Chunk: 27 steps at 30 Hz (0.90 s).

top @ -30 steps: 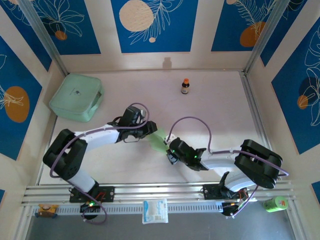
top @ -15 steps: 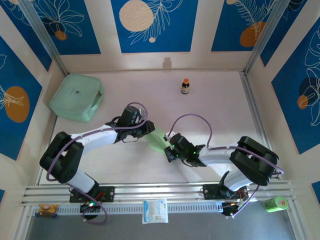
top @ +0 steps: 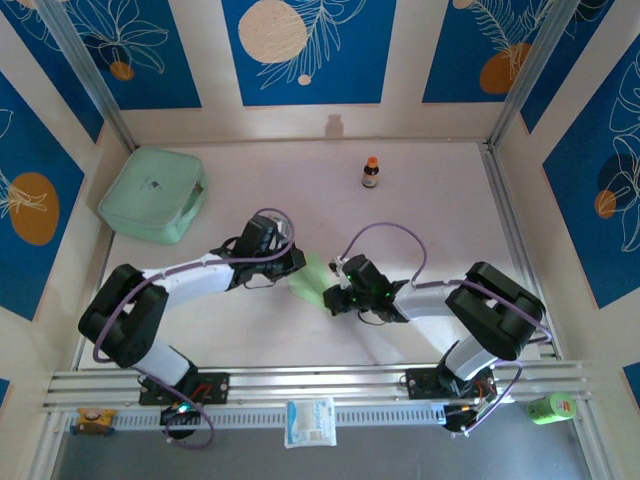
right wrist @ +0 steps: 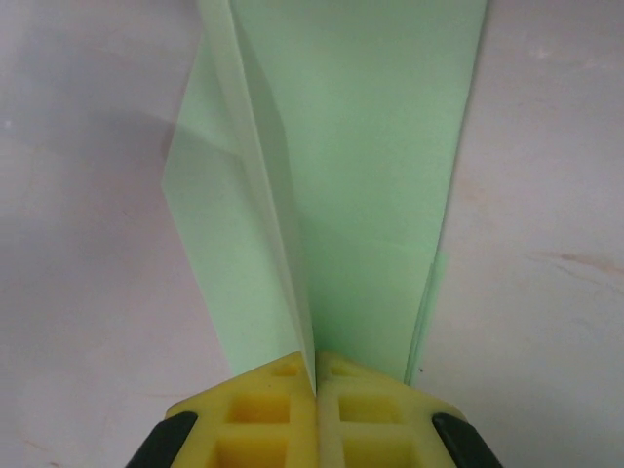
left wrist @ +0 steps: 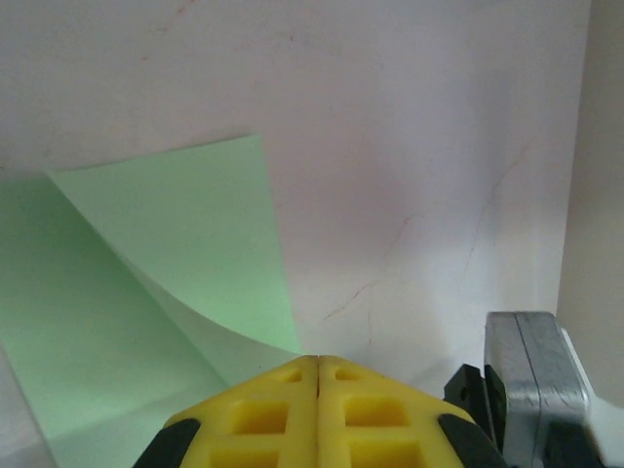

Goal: Fold a paper plane with a square sheet of paper (pick it up from the middle)
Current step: Fourth fold the wing at the center of the table.

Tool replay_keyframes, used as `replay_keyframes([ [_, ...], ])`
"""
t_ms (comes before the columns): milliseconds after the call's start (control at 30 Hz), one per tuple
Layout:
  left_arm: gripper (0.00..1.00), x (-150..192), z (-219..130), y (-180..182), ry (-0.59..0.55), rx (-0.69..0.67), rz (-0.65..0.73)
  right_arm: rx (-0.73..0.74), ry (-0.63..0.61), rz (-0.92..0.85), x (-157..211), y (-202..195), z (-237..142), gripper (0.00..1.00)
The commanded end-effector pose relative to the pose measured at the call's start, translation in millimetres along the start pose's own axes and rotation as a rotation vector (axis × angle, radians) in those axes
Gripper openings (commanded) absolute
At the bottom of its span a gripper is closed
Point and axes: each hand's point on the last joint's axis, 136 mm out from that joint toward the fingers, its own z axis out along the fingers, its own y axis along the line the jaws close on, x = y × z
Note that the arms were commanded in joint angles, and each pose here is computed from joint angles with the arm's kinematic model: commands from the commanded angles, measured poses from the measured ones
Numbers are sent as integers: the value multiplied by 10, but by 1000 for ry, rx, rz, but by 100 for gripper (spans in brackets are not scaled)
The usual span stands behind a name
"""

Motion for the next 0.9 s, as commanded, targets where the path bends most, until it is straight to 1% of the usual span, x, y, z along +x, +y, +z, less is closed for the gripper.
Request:
replay_keyframes([
  [0,2,70,70,-51,30,60,-6,-31,80,107,176,-26,44,4],
  [233,2,147,194,-17,63,53,-18,-38,81,181,238,-94,44,4],
  [467,2,181,345,-6,92,51,-14,-37,82,195,251,-111,30,5],
  [733,2,191,445,49,103,35,-14,-41,79,200,233,-97,13,8],
  [867,2,194,455,75,106,20,-11,-50,84,202,219,-77,15,7],
])
